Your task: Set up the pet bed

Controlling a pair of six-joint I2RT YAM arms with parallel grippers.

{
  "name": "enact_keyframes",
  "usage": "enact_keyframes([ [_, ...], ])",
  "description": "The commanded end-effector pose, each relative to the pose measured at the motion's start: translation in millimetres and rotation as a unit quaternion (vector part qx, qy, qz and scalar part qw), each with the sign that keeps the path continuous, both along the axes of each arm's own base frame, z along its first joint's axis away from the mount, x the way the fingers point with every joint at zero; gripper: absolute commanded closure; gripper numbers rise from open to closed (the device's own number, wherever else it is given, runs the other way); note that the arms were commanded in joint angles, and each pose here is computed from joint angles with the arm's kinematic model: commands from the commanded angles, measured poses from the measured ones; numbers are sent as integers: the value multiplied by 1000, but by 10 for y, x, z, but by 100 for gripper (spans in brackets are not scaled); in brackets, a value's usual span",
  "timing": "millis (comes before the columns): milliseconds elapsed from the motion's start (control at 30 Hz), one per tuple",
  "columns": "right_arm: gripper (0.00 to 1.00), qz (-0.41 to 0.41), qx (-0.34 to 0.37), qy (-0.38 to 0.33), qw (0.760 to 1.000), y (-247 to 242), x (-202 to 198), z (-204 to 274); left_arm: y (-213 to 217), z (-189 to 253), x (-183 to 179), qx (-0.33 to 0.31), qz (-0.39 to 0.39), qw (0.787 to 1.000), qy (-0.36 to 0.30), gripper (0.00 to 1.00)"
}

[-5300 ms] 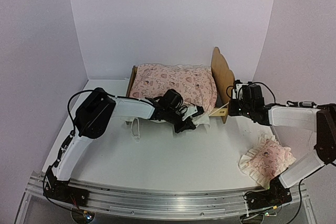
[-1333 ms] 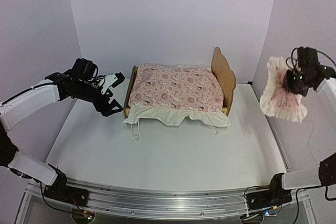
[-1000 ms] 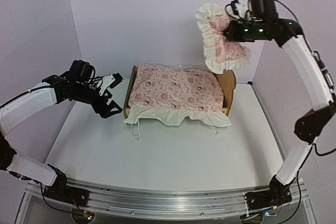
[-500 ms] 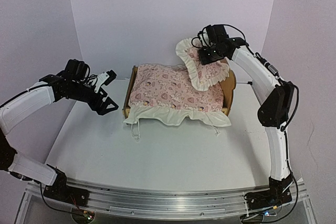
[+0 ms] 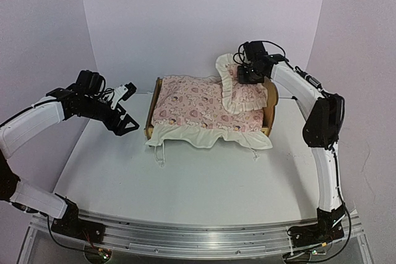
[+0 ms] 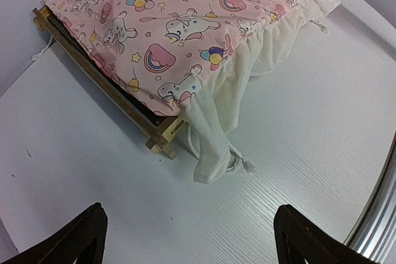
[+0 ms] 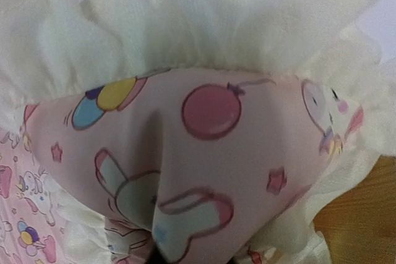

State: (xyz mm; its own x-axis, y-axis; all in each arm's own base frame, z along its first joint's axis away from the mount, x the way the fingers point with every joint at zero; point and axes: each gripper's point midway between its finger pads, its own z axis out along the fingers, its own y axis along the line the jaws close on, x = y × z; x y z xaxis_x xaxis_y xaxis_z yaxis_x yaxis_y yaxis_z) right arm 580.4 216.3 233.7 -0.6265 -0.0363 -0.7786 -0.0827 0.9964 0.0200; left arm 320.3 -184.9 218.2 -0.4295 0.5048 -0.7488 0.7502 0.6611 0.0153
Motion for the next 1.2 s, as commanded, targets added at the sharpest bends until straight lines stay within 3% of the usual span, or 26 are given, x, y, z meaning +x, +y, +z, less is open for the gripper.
enact_keyframes([
  [0,56,-39,9,-11,999,-97,85,-19,5,37,-14,-7,-3,1000,-7,4],
  [100,39,-55,0,-30,998,-186,82,149,-2,49,-14,-10,-4,1000,-6,4],
  [333,35,-52,-2,-82,995,-307,-93,805,-2,52,-19,-12,-4,1000,-5,4],
  [467,30,-5,19,-112,994,-275,-375,1313,49,82,16,-15,11,1000,-6,4],
  [567,23,11,-6,-123,992,-442,-675,1540,152,188,97,-29,49,998,-7,4],
  [667,21,-35,-32,-106,993,-967,-996,1476,334,320,165,-58,103,993,-2,4],
  [867,19,-174,-44,-38,983,-2191,-1879,722,771,199,130,-102,198,974,29,4],
  [1067,15,-185,-64,-31,980,-2398,-2690,79,1005,-222,36,-120,248,960,47,0],
  [1167,14,-198,-53,-24,978,-2456,-3031,-350,1268,-409,149,-123,333,934,34,0],
])
